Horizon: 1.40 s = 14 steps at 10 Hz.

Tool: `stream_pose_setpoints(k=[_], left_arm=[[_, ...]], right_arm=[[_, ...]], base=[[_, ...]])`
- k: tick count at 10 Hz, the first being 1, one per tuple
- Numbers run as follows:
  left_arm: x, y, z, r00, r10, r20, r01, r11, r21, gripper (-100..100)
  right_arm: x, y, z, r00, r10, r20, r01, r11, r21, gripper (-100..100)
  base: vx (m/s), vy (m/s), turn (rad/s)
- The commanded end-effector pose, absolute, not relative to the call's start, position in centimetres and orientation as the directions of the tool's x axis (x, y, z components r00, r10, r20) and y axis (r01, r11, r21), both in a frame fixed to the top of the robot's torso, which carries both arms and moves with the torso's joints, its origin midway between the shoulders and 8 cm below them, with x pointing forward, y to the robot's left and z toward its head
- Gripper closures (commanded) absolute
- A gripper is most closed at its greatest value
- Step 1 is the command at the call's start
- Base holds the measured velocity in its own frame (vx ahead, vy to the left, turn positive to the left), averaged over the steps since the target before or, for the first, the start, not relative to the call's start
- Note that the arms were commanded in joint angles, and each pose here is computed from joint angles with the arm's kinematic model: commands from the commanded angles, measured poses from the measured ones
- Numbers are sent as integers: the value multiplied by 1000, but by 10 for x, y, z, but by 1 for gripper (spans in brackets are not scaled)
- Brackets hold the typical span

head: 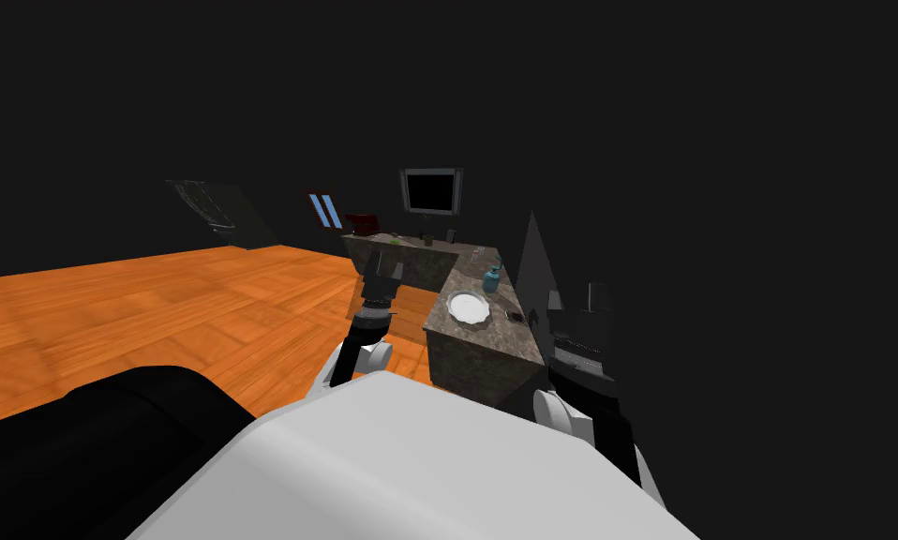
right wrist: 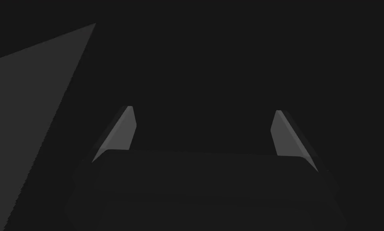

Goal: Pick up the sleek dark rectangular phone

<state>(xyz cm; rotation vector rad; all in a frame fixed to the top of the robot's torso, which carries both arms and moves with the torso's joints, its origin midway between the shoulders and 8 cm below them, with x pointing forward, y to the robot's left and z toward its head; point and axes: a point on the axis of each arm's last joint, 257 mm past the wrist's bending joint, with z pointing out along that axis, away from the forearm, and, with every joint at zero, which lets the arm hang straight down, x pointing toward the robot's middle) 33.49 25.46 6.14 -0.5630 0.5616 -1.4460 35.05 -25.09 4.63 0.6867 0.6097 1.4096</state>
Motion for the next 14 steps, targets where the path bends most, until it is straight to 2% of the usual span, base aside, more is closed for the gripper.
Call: stream_pose_setpoints(k=[1,5,14], left_arm=[[335,255,61,46,-999,-17,748,46,-662,0],[335,255,61,46,-999,-16,748,45,-662,0],[335,255,61,46,-999,-17,748,46,-662,0]], right_arm=[[353,-241,41,65,996,-54,-660,83,747,-100],[359,-215,14,46,963,-265,-637,233,735,-100],[364,-177,-61,-19,773,-635,-622,488,612,-100]], base=[[-65,28,26],[-141,66,43],[-91,46,63]])
